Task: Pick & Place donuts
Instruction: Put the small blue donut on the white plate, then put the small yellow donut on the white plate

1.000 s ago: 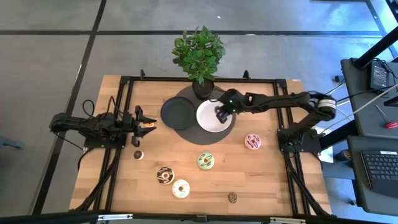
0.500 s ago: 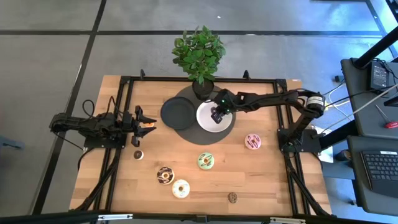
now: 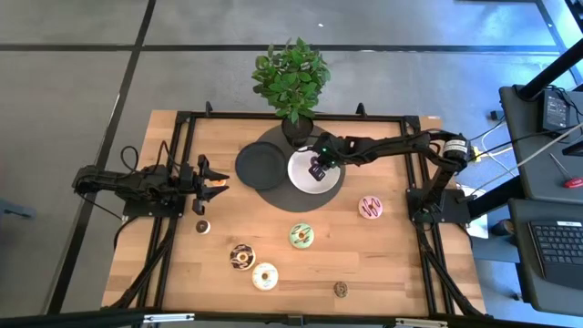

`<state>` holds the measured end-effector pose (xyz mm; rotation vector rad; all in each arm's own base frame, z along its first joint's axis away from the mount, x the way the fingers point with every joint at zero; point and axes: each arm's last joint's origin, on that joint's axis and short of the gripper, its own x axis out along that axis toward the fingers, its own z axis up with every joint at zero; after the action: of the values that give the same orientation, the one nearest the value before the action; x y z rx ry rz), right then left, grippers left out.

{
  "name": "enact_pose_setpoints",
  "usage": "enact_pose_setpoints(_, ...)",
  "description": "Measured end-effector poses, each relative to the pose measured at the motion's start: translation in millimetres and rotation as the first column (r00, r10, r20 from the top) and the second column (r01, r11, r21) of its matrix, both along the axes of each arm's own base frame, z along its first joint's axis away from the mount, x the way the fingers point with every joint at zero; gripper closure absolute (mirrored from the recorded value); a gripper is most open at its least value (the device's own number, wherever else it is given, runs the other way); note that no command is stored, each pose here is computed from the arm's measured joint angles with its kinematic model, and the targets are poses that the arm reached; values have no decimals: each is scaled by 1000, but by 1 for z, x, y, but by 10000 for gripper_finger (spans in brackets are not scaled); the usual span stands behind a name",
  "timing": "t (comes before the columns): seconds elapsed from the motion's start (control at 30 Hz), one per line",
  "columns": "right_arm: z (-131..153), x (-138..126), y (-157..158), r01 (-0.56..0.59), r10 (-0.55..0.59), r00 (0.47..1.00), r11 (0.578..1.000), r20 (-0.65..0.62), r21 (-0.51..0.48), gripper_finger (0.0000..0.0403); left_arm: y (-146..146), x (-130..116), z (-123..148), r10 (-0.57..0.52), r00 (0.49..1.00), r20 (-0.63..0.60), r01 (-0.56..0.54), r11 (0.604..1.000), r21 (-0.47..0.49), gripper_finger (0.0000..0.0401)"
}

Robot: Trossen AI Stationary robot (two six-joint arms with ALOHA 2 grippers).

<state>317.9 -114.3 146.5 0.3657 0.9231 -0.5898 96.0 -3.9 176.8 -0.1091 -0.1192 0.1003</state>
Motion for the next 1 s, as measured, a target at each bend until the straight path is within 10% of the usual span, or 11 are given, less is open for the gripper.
enact_pose_setpoints(1.0, 24, -11, 14, -97, 98, 995, 995, -22, 21, 283, 0, 0, 0, 0, 1000, 0, 0, 1000, 0, 250)
